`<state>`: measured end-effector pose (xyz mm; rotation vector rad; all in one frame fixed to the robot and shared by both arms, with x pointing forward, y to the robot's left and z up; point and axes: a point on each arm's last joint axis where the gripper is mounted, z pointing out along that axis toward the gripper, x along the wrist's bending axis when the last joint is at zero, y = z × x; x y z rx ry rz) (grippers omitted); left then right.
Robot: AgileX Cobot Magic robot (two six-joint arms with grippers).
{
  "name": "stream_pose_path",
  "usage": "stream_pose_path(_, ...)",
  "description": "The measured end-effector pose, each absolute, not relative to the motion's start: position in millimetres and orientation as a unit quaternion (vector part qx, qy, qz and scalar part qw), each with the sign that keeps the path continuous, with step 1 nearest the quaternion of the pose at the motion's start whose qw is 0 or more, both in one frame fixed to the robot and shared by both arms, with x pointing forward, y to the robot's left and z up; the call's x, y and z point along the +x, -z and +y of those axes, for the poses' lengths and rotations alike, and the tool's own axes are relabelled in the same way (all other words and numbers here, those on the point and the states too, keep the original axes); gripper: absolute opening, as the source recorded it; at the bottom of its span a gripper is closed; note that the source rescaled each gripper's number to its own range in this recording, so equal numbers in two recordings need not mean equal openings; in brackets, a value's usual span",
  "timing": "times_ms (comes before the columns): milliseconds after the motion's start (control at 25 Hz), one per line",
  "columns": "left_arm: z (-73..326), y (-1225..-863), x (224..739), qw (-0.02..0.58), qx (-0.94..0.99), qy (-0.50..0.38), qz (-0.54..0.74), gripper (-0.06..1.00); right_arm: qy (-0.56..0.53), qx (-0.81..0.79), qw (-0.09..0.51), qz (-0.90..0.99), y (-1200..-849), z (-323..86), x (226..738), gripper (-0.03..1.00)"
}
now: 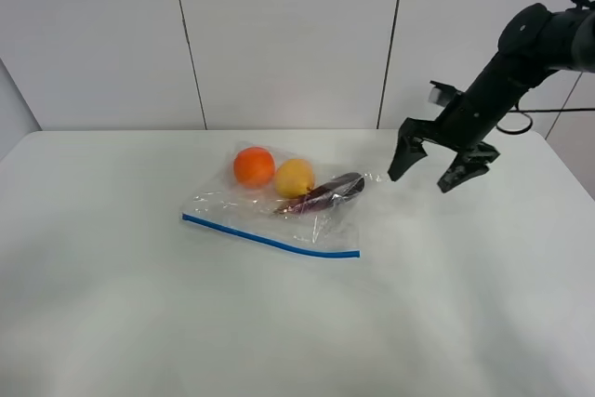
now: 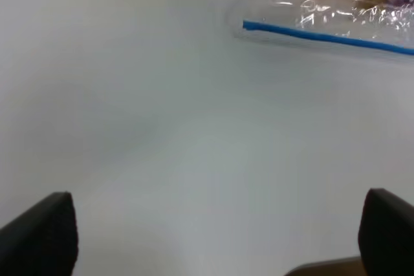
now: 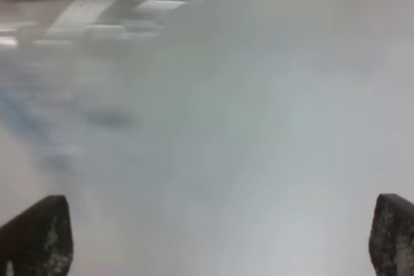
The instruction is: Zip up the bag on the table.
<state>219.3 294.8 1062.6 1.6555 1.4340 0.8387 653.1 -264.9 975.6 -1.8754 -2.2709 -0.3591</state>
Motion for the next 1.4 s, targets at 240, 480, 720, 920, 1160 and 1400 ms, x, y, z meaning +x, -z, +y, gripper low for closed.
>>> stream_pose_path(240, 294.8, -1062.6, 219.3, 0.388, 0.651, -0.33, 0.564, 1.0, 0.032, -0.639, 0.008, -0.769, -976.7, -293.2, 655.1, 0.99)
stream_pose_path(480, 294.8, -1062.6, 219.3, 0.388, 0.651, -0.33, 0.564, 1.0, 0.035, -0.659, -0.003, -0.751, -992.1, -313.0, 640.2, 0.99)
stream_pose_path(720, 294.8, -1062.6, 219.3, 0.388, 0.65, -0.329, 0.564, 1.0, 0.021, -0.664, 0.019, -0.747, -1007.5, -312.0, 574.8, 0.99)
stream_pose_path(920, 294.8, -1062.6, 219.3, 0.388, 0.65, -0.329, 0.564, 1.0, 0.017, -0.666, 0.033, -0.745, -1016.4, -307.2, 505.4, 0.99)
stream_pose_path(1160, 294.8, -1062.6, 219.3, 0.388, 0.65, -0.329, 0.564, 1.0, 0.041, -0.667, 0.007, -0.744, -1025.8, -302.6, 432.5, 0.99)
stream_pose_path(1400, 294.8, -1062.6, 219.3, 0.388, 0.65, -0.329, 0.564, 1.0, 0.106, -0.662, -0.073, -0.738, -1023.8, -299.4, 373.9, 0.99)
